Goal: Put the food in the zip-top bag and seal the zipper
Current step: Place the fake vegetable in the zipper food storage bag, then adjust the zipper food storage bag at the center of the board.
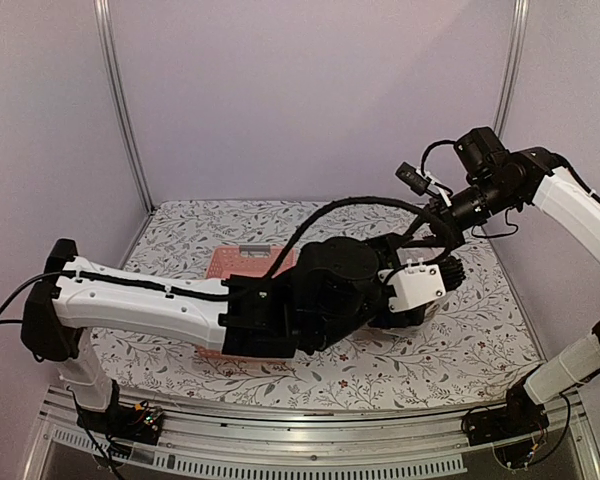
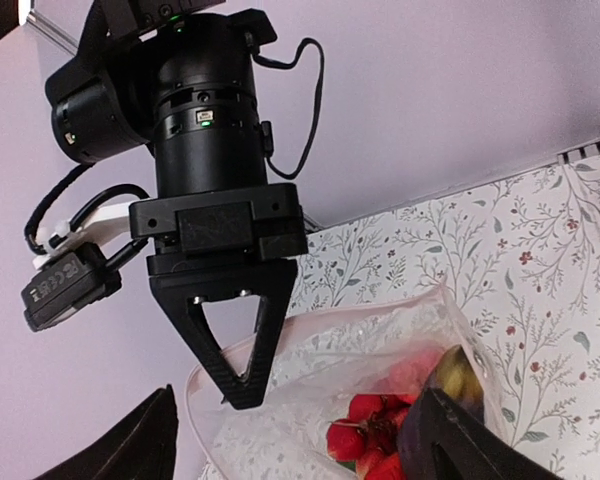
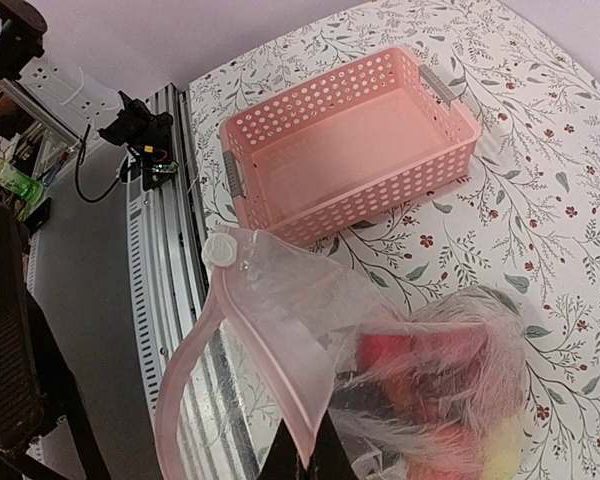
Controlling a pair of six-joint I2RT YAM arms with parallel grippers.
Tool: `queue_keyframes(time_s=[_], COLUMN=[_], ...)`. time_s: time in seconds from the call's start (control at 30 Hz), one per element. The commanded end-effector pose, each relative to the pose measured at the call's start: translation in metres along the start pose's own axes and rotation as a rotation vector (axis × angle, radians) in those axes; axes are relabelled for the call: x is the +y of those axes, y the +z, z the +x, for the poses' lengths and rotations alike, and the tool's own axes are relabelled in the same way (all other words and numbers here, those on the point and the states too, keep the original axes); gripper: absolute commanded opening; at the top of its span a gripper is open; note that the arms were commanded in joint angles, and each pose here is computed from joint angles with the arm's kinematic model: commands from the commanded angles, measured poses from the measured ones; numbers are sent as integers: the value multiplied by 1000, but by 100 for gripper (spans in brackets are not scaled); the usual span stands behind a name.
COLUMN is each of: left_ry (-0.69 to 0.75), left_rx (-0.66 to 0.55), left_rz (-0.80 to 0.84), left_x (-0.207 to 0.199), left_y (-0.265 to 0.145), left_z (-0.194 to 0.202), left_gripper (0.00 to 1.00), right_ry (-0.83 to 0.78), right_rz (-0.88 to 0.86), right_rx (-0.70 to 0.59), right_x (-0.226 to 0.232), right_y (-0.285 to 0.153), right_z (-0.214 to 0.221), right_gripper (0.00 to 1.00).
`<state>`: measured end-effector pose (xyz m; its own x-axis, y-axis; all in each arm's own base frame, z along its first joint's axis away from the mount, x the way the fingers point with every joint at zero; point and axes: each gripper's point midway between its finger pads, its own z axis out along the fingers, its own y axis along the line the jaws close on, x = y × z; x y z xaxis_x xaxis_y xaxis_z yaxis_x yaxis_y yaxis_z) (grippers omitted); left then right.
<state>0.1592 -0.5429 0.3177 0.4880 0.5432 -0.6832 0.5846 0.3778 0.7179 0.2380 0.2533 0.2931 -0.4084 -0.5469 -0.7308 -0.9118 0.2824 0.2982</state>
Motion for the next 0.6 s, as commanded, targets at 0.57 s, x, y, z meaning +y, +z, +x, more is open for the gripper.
queue_keyframes(time_s=[0.57], left_ry=[-136], left_rx=[286], left_rz=[481], left_x=[-80], left_y=[-2], left_z=[57], left_gripper=[54], right_ry=[12], right_rz=[-34], right_rx=[21], right_x=[4], right_y=[6], right_z=[8], right_gripper=[0])
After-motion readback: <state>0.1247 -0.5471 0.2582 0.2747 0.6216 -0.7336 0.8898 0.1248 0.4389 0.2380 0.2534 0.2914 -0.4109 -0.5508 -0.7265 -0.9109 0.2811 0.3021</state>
